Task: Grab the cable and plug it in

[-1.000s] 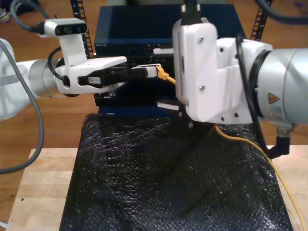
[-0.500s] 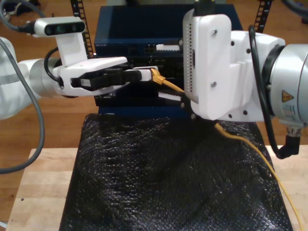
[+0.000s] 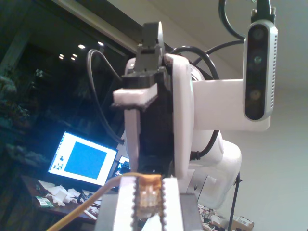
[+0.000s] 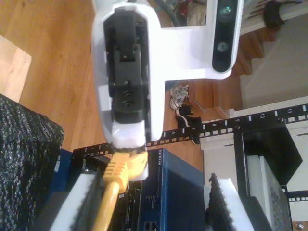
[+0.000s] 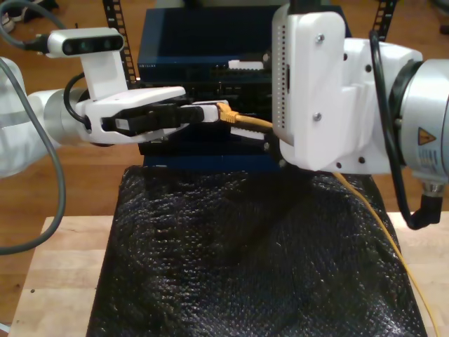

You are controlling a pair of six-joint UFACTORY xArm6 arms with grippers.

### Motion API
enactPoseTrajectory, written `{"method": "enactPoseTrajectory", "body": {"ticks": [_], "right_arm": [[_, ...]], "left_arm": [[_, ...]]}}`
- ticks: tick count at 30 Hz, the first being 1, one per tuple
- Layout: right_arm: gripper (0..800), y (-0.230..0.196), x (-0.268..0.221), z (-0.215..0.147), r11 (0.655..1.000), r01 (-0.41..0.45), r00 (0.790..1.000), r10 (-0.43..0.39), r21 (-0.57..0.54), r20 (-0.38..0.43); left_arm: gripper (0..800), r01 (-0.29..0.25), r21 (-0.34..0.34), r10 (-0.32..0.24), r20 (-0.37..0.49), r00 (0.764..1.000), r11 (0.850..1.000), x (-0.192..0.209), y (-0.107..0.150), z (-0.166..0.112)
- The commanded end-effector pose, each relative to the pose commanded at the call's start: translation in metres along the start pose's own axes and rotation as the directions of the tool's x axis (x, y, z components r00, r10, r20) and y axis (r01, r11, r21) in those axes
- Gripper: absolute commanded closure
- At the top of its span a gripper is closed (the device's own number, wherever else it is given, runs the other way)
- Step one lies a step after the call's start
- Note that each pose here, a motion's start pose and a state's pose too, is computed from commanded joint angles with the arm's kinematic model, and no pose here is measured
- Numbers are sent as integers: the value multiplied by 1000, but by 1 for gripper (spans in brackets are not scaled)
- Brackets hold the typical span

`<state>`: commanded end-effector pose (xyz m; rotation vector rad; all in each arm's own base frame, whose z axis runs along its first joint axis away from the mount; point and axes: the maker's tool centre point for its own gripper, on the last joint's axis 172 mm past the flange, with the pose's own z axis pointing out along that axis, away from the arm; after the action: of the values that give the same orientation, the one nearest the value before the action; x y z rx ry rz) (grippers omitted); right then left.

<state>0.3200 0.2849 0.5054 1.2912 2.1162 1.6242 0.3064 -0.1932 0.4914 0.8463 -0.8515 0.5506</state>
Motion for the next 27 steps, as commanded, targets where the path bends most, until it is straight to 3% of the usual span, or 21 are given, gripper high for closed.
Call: {"method": "enactPoseTrajectory", "body": {"ticks": [13, 23, 27], "right_arm": [[269, 8, 3, -4, 1000, 2, 1000, -2, -13, -5], [347, 4, 15, -9, 1000, 17, 999, -17, -8, -31], [360, -8, 19, -6, 999, 21, 999, -20, 41, -39]], "left_arm": [[787, 12, -8, -12, 4, 1000, 1000, -4, -2, 4], [787, 5, -21, -5, 5, 1000, 1000, -1, 2, 5], [787, 10, -38, -10, 0, 1000, 999, -2, 5, 4]]}}
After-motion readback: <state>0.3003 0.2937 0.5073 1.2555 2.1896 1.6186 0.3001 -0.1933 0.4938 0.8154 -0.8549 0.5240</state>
